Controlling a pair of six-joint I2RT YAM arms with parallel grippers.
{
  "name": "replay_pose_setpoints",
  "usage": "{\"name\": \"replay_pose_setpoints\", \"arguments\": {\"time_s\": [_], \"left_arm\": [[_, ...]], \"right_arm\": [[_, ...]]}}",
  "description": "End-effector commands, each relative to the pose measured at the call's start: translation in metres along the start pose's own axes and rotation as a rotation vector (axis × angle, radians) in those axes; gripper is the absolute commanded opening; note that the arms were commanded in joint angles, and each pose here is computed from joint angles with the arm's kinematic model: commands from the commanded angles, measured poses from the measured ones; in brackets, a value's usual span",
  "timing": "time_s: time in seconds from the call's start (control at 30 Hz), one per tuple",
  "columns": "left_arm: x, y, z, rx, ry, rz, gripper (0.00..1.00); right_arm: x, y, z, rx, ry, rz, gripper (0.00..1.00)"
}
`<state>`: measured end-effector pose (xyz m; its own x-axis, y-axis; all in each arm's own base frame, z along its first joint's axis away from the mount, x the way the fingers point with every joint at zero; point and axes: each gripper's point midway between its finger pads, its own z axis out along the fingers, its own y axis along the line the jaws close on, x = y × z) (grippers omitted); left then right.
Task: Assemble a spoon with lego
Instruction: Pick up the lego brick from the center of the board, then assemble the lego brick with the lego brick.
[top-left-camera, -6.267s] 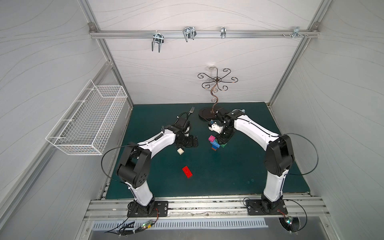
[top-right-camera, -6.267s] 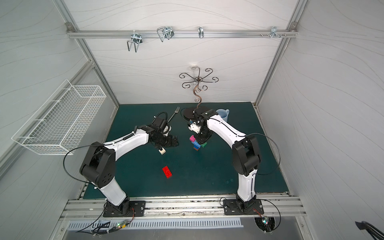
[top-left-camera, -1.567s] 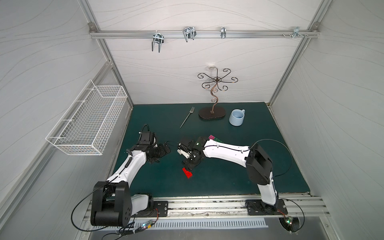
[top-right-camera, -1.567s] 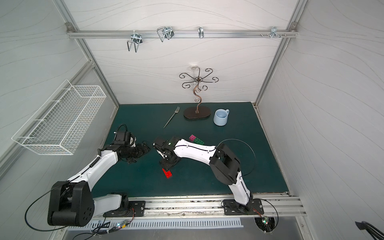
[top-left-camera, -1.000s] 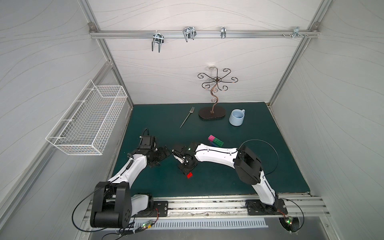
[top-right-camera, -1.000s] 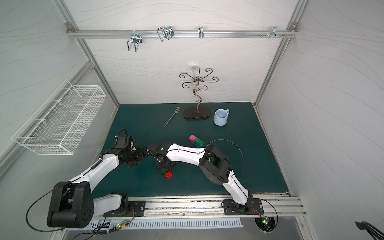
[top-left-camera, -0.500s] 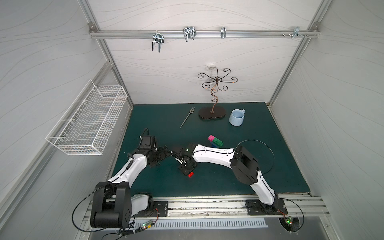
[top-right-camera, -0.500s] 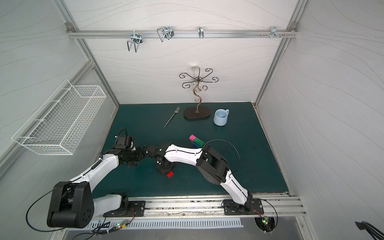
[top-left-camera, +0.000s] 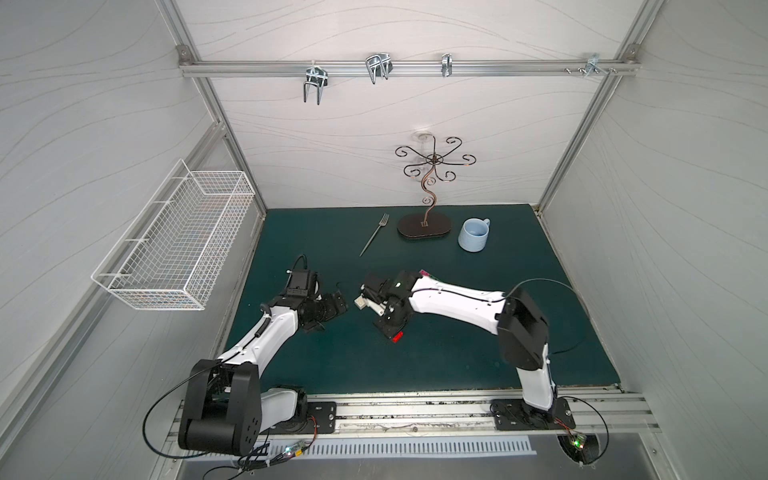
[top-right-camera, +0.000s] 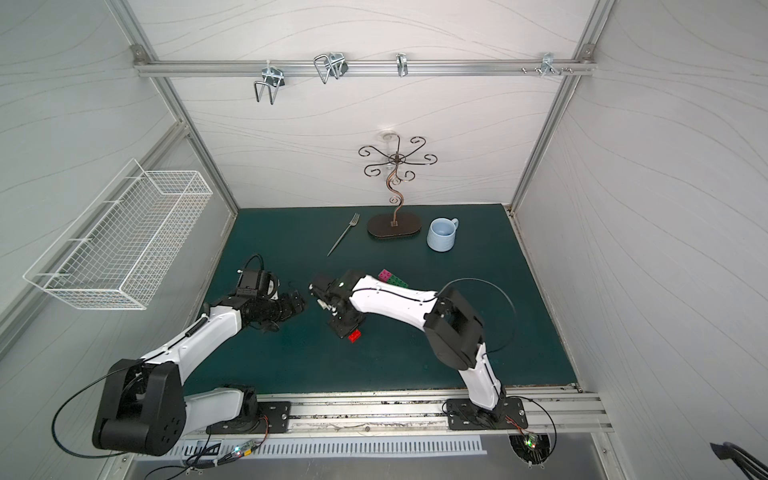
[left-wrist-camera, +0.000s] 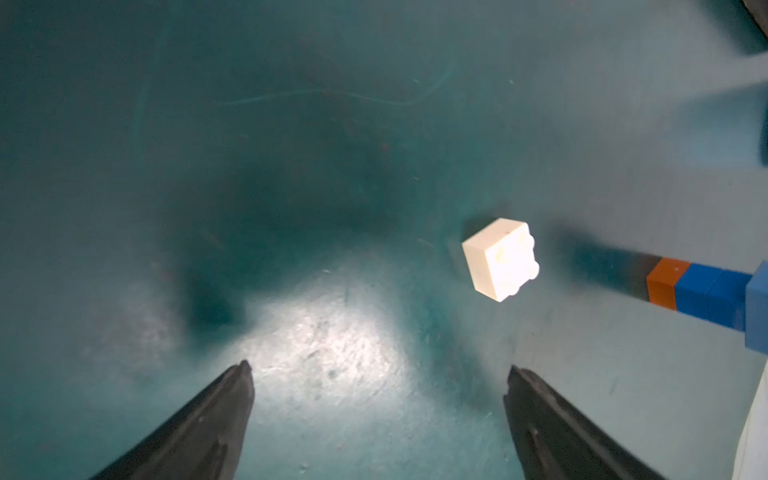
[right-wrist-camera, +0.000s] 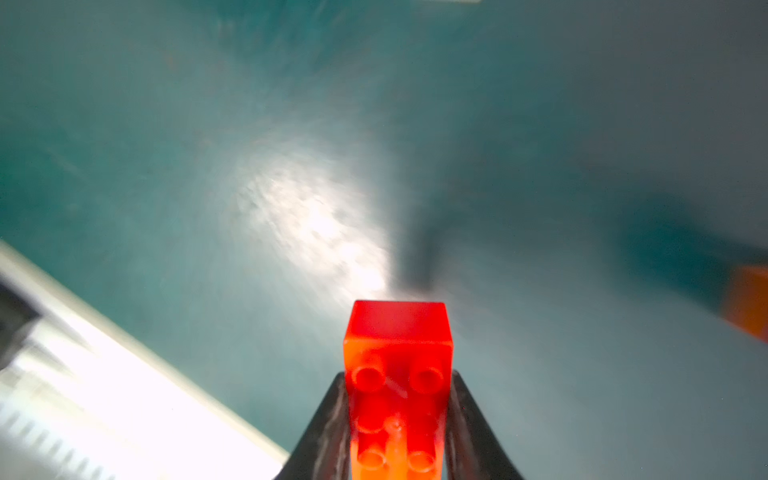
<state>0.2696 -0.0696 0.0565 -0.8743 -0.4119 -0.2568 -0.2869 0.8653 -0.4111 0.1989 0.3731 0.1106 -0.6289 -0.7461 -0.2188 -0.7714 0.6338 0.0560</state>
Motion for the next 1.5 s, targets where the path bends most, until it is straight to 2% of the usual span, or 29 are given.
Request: {"name": "replay_pose_setpoints", "arguments": {"time_s": [0.0, 0.17, 0.4, 0.77, 1.47], "left_arm": [[-0.017, -0.024, -0.002, 0.045, -0.042, 0.073, 1.00], [-0.013, -0.055, 0.005, 0.112, -0.017, 0.158, 1.00], [-0.007, -0.077, 0.013, 0.182, 0.024, 0.214, 1.00], [0.000, -0.088, 0.022, 0.180, 0.058, 0.264, 1.00], [0.003, -0.087, 0.029, 0.164, 0.082, 0.267, 1.00]], "right_arm": [[0.004, -0.045, -0.050, 0.050, -0.039, -0.033, 0.17], [-0.007, -0.106, -0.074, 0.066, -0.087, -0.001, 0.17], [-0.014, -0.150, -0.067, 0.077, -0.074, -0.051, 0.17], [-0.013, -0.163, -0.052, 0.031, -0.058, -0.135, 0.17], [-0.009, -0.169, -0.030, 0.033, 0.014, -0.152, 0.17]]}}
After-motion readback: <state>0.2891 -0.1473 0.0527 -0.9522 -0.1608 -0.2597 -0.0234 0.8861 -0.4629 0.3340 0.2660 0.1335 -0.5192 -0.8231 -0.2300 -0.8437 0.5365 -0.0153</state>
